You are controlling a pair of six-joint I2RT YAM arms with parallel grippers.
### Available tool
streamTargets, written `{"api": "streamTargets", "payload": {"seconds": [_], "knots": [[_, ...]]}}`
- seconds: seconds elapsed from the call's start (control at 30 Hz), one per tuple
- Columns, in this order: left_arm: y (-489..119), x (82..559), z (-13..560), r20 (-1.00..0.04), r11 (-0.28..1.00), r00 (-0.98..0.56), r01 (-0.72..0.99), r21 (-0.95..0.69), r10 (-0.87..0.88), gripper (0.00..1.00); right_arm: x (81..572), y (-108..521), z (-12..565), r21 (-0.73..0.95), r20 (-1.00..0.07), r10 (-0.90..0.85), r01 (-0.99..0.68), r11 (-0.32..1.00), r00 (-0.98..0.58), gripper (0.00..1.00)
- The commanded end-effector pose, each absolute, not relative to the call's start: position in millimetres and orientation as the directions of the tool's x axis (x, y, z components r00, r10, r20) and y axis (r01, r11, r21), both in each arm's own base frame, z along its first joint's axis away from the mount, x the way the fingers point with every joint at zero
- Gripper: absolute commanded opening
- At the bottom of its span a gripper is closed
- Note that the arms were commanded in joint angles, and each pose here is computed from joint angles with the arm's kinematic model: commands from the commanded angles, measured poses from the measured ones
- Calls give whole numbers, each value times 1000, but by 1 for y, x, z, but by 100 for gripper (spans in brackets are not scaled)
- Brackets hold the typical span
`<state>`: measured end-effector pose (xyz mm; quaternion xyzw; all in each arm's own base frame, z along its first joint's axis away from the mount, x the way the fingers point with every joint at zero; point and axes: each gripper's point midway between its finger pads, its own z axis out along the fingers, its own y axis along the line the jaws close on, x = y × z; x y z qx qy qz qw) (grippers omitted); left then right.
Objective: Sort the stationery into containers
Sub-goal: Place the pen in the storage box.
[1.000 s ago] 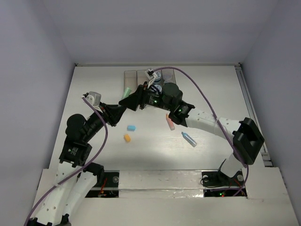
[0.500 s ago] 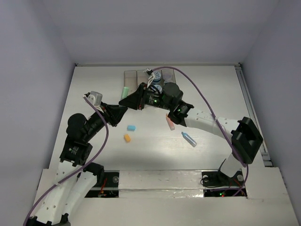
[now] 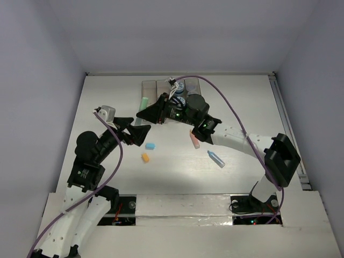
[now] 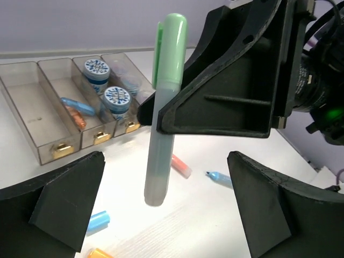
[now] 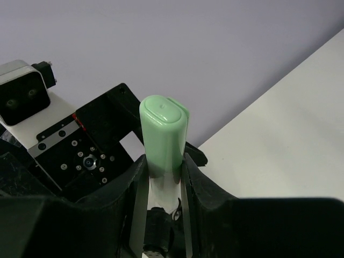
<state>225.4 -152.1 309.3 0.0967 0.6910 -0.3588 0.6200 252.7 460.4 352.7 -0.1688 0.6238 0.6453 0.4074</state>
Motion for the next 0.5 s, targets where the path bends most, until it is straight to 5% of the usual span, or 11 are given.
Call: {"api": "streamTargets", "payload": {"seconds": [0.0,0.47], "knots": [[-145,225,324,-942,751,-150,571,-331,-300,99,266,453,384,622,-746,390,-775,115,-540,0],[-106,221,313,-952,865,-105,399,-304,-287,99,375,457,324,630,-775,340,-694,349,-532,0]]}}
